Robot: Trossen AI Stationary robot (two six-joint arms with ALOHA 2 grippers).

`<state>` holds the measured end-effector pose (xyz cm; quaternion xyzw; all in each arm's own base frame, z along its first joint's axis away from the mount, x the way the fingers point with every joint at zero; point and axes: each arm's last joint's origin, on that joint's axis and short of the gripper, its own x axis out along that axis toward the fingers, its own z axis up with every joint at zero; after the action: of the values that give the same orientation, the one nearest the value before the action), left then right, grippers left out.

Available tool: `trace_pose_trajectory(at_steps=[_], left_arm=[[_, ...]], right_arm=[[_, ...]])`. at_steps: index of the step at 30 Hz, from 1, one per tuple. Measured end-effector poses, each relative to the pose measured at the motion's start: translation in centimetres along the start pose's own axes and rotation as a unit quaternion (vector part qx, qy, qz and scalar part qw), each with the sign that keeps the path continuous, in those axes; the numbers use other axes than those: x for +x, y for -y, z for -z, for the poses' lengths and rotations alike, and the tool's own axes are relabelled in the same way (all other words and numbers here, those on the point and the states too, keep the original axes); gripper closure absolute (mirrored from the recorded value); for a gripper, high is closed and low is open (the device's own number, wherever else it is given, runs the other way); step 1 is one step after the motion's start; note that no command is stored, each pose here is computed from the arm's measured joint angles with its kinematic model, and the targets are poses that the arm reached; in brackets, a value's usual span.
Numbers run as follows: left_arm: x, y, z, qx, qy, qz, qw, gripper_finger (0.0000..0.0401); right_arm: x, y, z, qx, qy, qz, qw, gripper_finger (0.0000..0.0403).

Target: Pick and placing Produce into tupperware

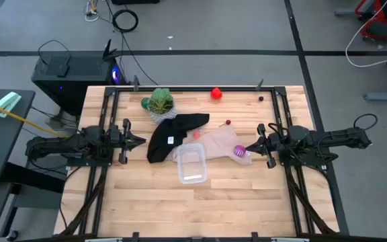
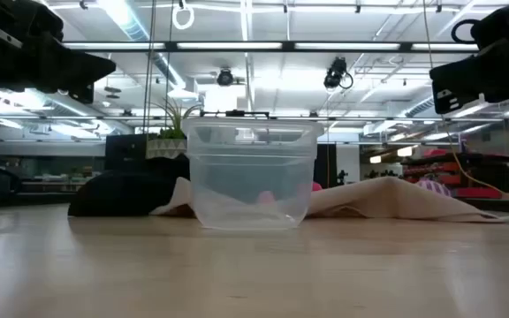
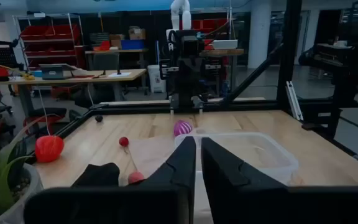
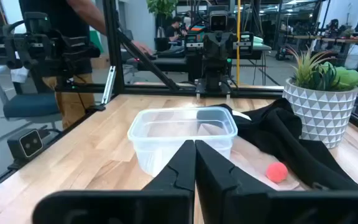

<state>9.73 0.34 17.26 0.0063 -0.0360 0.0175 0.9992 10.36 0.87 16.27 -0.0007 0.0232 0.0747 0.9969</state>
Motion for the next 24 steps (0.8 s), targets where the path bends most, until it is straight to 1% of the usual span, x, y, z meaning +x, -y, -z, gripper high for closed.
trace_pose_trajectory(at_steps=[13,24], left_arm=[[0.0,0.0,0.0,0.0,0.0,0.0,1.0,0.0378],[0.0,0.0,0.0,0.0,0.0,0.0,1.0,0.0365]], right_arm=[[0.0,0.0,0.0,0.0,0.0,0.0,1.0,0.0391],[0.0,0.0,0.0,0.0,0.0,0.0,1.0,0.0391]])
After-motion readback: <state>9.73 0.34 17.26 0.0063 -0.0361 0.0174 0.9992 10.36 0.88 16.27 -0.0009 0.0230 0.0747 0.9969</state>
